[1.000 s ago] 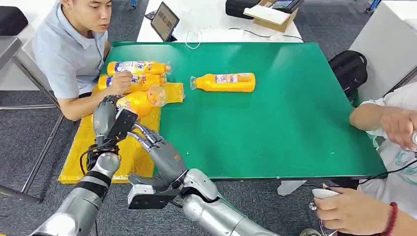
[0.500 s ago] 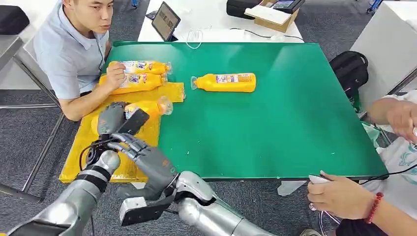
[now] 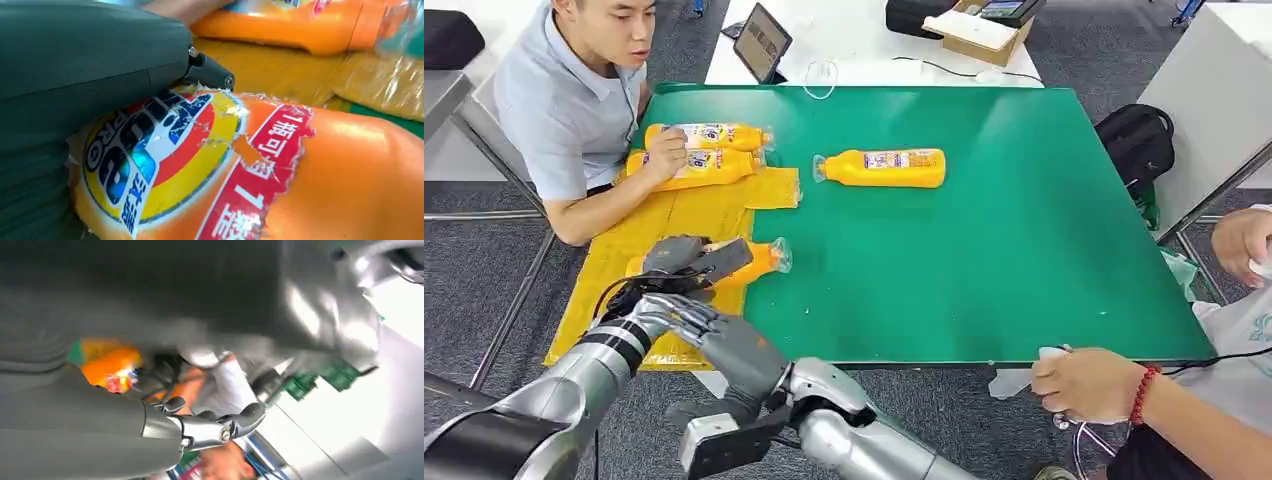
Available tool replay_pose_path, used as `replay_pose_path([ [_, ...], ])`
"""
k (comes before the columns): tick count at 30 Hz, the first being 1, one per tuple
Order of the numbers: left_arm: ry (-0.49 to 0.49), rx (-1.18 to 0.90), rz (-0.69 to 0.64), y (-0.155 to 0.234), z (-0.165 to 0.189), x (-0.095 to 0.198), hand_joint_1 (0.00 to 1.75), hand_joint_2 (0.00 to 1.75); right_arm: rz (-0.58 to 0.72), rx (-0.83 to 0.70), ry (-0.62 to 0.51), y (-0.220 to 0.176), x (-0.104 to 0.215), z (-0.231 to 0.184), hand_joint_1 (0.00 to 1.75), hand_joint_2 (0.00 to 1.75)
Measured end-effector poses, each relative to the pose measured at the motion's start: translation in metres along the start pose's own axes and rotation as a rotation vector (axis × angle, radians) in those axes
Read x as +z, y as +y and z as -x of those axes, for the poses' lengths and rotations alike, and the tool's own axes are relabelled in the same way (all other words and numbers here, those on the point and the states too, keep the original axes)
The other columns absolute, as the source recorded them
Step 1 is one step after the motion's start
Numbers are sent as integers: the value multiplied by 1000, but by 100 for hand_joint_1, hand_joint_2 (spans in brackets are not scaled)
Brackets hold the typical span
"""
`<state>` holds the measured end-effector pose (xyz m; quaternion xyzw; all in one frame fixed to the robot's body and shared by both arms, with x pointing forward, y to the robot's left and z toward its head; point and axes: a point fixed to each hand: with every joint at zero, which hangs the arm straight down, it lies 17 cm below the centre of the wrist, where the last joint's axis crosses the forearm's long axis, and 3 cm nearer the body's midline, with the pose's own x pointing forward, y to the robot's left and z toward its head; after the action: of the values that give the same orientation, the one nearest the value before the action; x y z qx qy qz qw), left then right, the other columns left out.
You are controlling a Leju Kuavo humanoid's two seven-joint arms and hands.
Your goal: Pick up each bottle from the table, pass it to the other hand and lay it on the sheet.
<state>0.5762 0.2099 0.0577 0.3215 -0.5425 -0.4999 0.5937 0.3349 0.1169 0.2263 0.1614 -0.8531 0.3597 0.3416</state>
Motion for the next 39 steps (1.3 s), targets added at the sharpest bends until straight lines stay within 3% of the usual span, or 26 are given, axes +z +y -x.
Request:
replay_pose_path([
  [3, 60, -125, 53, -8, 15, 1, 168, 175, 7, -34, 39, 5, 17, 9, 0, 175],
  [4, 68, -158, 71, -9, 17, 1, 155, 175, 8, -39, 52, 6, 23, 12, 0, 175],
  [5, 66, -176, 94, -13, 18, 2, 70, 175, 9, -44, 65, 8, 28, 15, 0, 0],
  [6, 67, -179, 115, -16, 19, 3, 16, 175, 14, -48, 78, 8, 33, 18, 0, 0],
  [7, 66, -172, 127, -17, 18, 3, 0, 175, 17, -51, 88, 9, 37, 20, 0, 0],
  [17, 23, -80, 207, -30, 4, 5, 0, 175, 67, -31, 150, -4, 58, 39, 0, 0],
  [18, 23, -80, 208, -31, 4, 5, 0, 0, 68, -31, 153, -4, 58, 40, 0, 0],
  [25, -102, 100, 238, -34, -30, 7, 0, 0, 109, -5, 165, -16, 63, 48, 0, 0],
  [26, -134, 167, 227, -31, -40, 7, 0, 175, 117, 0, 163, -18, 65, 49, 0, 0],
  [30, -241, 546, 123, -11, -75, 9, 0, 175, 160, 4, 166, -27, 74, 55, 0, 0],
  [31, -261, 627, 91, -5, -81, 11, 0, 175, 168, 0, 171, -27, 77, 56, 0, 175],
  [35, -317, 892, -77, 27, -85, 19, 0, 175, 222, -8, 203, -33, 97, 63, 0, 175],
  [39, -347, 1217, -333, 70, -65, 49, 0, 175, 370, 92, 214, -65, 129, 57, 0, 175],
])
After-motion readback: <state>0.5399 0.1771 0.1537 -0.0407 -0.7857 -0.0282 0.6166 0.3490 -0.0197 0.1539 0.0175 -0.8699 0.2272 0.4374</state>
